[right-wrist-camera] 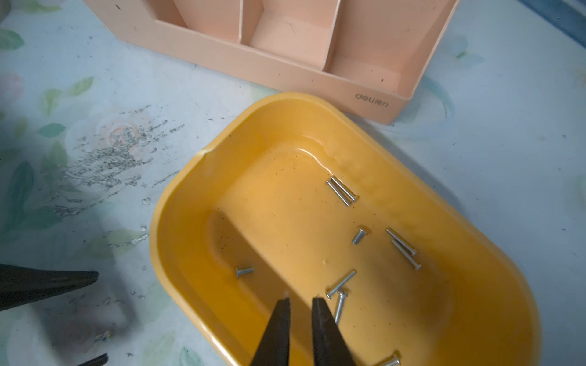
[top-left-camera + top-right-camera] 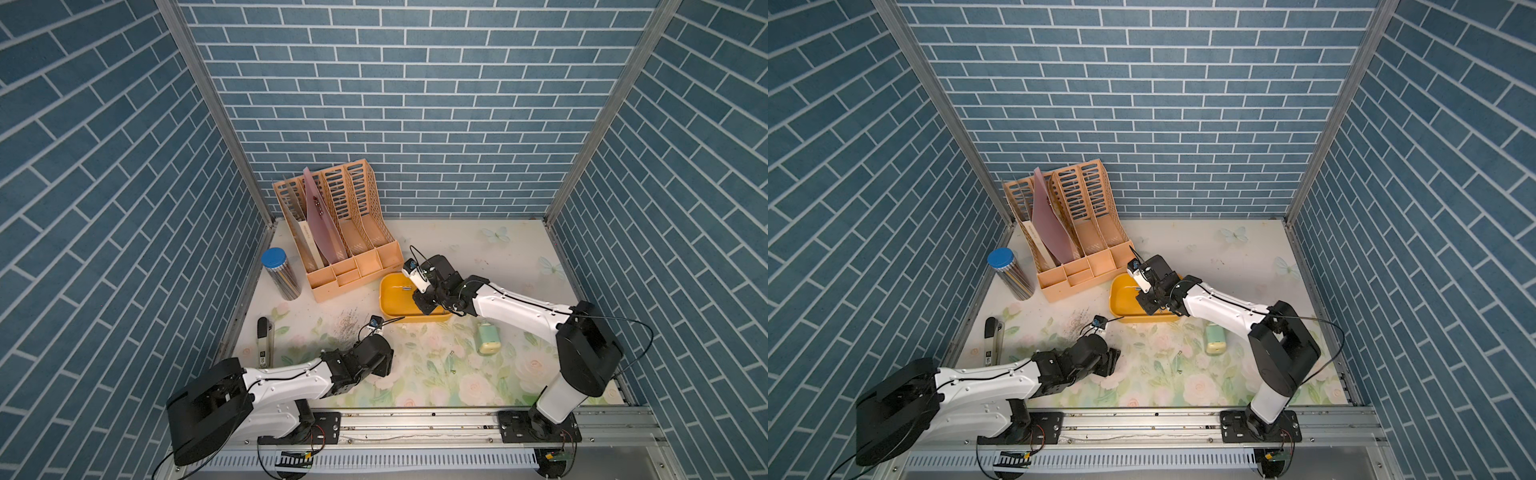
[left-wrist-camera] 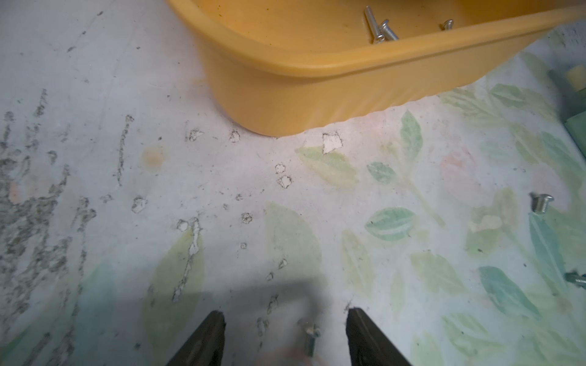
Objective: Put the screws on the desktop into the storage box
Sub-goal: Pick up the screw from the center of the board.
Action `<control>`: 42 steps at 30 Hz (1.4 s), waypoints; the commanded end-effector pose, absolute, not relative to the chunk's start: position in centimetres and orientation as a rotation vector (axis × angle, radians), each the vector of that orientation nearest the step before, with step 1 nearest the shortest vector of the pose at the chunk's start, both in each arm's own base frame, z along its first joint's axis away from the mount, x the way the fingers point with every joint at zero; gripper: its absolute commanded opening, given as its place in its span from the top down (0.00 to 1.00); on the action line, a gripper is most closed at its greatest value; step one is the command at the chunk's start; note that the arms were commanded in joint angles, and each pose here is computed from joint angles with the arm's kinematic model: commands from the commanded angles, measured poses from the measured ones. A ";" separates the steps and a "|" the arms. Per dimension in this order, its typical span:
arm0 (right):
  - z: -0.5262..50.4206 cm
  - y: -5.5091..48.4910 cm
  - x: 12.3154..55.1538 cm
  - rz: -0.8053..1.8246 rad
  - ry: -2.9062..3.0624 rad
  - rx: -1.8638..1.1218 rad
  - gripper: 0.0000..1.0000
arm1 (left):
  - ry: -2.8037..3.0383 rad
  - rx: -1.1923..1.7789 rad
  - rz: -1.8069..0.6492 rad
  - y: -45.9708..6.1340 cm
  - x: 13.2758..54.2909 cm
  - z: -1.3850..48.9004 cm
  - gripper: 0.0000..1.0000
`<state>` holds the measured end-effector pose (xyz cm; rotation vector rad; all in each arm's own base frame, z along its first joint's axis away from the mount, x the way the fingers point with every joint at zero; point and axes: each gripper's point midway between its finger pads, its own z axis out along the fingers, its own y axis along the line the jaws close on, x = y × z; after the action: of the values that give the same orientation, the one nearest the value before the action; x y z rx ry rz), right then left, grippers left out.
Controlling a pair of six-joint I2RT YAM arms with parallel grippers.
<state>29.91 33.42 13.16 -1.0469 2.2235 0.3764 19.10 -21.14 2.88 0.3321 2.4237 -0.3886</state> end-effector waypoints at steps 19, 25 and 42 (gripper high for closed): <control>16.0 33.0 29.7 0.405 2.152 -1.006 0.83 | 2.543 0.487 -0.326 -21.7 17.0 0.2 0.67; 16.1 32.9 29.6 0.408 2.150 -1.005 0.83 | 2.562 0.520 -0.290 -22.1 16.8 0.5 0.67; 16.2 32.8 29.3 0.420 2.145 -1.008 0.84 | 2.559 0.527 -0.301 -21.2 15.7 1.6 0.53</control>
<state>29.37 32.97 15.39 -1.0230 2.1639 0.4089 16.36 -22.26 2.10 0.5144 2.5283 -0.3498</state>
